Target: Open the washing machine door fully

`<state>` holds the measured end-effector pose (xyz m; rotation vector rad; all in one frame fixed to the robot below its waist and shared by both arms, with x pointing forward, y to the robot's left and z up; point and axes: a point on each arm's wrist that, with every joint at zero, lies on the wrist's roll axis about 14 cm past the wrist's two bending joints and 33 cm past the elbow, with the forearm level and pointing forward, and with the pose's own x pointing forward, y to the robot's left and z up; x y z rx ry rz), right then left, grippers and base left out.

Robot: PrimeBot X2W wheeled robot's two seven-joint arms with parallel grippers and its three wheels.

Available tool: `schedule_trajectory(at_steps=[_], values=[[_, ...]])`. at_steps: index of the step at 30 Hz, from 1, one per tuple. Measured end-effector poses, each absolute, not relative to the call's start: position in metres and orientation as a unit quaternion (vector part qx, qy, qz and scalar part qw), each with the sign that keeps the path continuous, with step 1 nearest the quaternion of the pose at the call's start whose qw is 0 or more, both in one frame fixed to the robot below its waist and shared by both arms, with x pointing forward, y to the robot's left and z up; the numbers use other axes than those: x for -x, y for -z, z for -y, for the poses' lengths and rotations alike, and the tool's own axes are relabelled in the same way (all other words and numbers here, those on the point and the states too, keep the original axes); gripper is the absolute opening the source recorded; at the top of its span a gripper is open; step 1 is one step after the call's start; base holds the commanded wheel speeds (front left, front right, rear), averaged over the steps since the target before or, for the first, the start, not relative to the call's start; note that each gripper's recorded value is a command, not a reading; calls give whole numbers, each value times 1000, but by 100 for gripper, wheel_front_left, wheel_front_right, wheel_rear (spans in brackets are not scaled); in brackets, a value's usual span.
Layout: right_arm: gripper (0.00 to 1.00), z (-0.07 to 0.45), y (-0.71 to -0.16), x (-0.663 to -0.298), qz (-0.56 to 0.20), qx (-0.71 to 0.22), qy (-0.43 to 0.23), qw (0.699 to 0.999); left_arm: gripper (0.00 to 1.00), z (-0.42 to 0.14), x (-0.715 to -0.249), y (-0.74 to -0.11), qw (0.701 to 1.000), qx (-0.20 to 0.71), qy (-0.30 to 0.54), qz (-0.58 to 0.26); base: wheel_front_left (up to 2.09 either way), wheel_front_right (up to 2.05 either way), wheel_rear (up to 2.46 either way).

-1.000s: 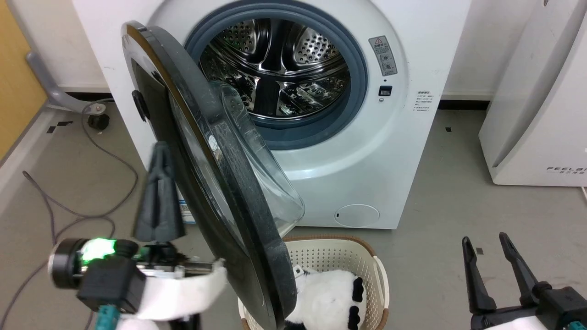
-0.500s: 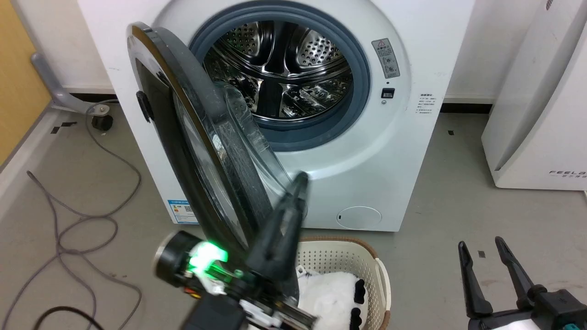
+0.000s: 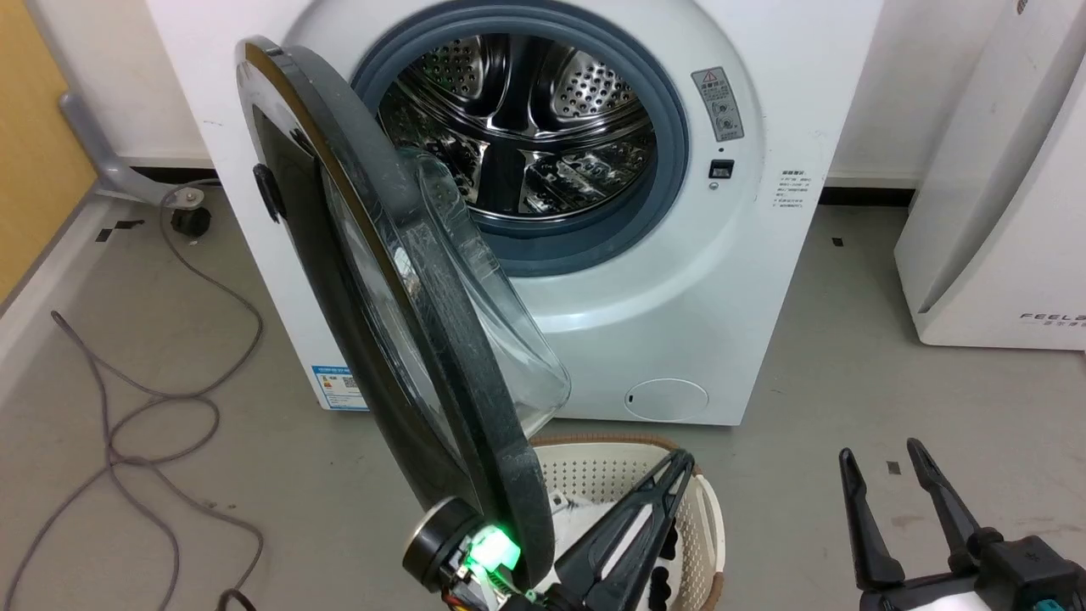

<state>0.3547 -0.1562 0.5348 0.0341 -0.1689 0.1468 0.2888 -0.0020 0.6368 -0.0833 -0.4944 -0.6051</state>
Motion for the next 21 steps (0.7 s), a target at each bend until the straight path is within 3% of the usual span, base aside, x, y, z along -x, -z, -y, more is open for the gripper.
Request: schedule_trajectory(at_steps=[21], values=[[100,153,-527,-363,72,-16,-79,994,0,-49,-320,-548,974,29,198,102,0,0,0]])
